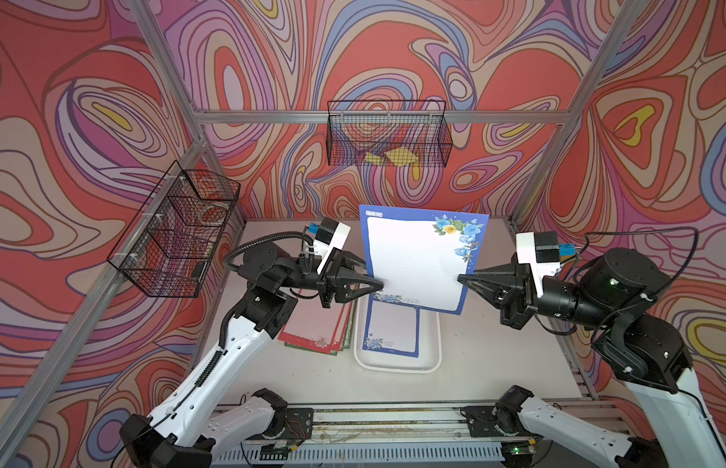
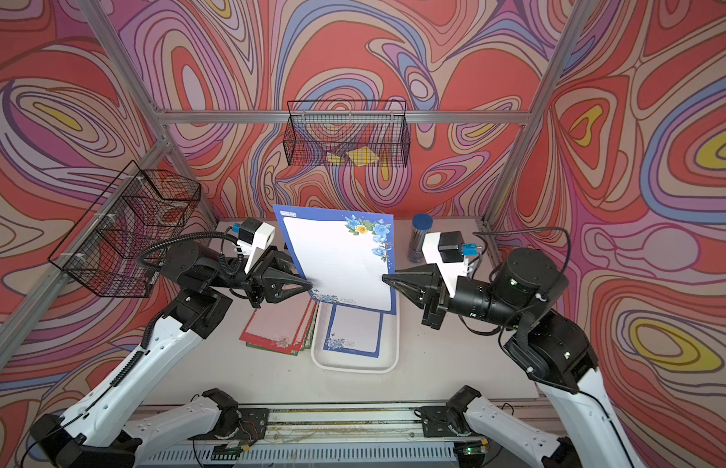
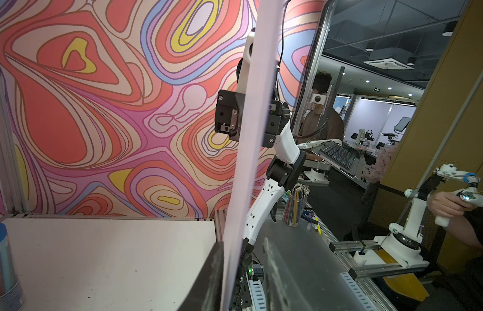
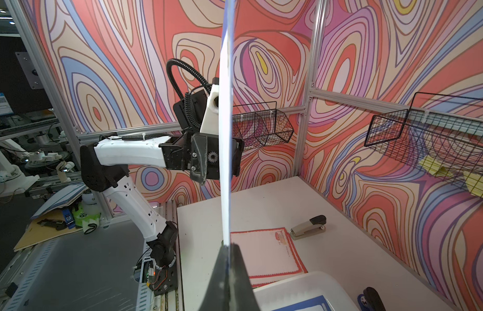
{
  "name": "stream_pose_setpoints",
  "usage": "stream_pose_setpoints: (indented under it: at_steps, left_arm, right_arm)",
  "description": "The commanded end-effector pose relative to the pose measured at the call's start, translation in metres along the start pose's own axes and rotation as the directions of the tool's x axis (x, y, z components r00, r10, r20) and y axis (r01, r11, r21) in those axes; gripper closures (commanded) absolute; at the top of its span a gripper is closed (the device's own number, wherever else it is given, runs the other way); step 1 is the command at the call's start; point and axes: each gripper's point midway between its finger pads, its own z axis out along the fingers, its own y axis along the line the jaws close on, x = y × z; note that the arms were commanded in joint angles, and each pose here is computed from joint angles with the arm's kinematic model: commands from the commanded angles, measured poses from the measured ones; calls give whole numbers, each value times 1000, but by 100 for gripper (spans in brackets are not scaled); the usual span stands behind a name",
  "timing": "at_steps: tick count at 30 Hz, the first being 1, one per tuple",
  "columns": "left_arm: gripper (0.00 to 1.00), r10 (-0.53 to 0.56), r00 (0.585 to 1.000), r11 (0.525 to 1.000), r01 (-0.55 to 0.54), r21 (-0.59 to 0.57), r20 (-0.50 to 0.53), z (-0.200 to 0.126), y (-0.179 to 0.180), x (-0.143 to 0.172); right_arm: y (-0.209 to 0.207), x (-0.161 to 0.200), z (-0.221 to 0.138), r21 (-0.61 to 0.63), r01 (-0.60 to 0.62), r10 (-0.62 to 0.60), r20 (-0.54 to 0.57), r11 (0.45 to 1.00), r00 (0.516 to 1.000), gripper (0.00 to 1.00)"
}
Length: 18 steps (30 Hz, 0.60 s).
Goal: Take out the stationery paper from the storage box
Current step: Place the stationery paper at the center of the board.
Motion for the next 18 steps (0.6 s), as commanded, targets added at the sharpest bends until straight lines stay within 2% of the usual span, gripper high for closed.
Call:
stream_pose_setpoints:
  at_steps: [1, 3, 7, 11, 13, 14, 16, 17, 18]
  left_arm:
    - [81, 69, 998, 997, -69, 26, 5, -2, -15, -12]
    - [84, 79, 997, 996, -79, 34, 2, -2, -18, -12]
    - [100, 102, 995, 994, -102, 42, -3, -4, -24, -11]
    - [100, 88, 996, 996, -88, -4, -33, -7, -19, -7]
    - [100, 59, 996, 996, -63, -65, -61, -11, -8, -4]
    - [100, 42, 996, 994, -49, -99, -73, -13, -2, -2]
    - [100, -7, 995, 983, -12, -181, -104, -21, 11, 2]
    - [100, -35, 992, 974, 7, -226, -118, -26, 18, 6]
    - [100, -62, 989, 959, 21, -283, -136, -32, 25, 10]
  right_arm:
    - [1, -1, 4, -24, -9, 9, -1, 1000, 1000, 100]
    - [0, -1, 4, -21, -4, 4, -2, 1000, 1000, 100]
    - [-5, -1, 7, -2, 0, 0, -4, 1000, 1000, 100]
    - [-12, -2, 11, 18, -10, 10, -4, 1000, 1000, 100]
    - [-21, -3, 14, 55, -17, 17, -7, 998, 1000, 100]
    - [-25, -3, 15, 73, -19, 20, -9, 997, 1000, 96]
    - [-40, -4, 17, 143, -30, 31, -5, 989, 1000, 49]
    - [-49, -6, 17, 190, -37, 37, 0, 981, 999, 31]
    - [-58, -7, 15, 240, -37, 37, 5, 970, 999, 23]
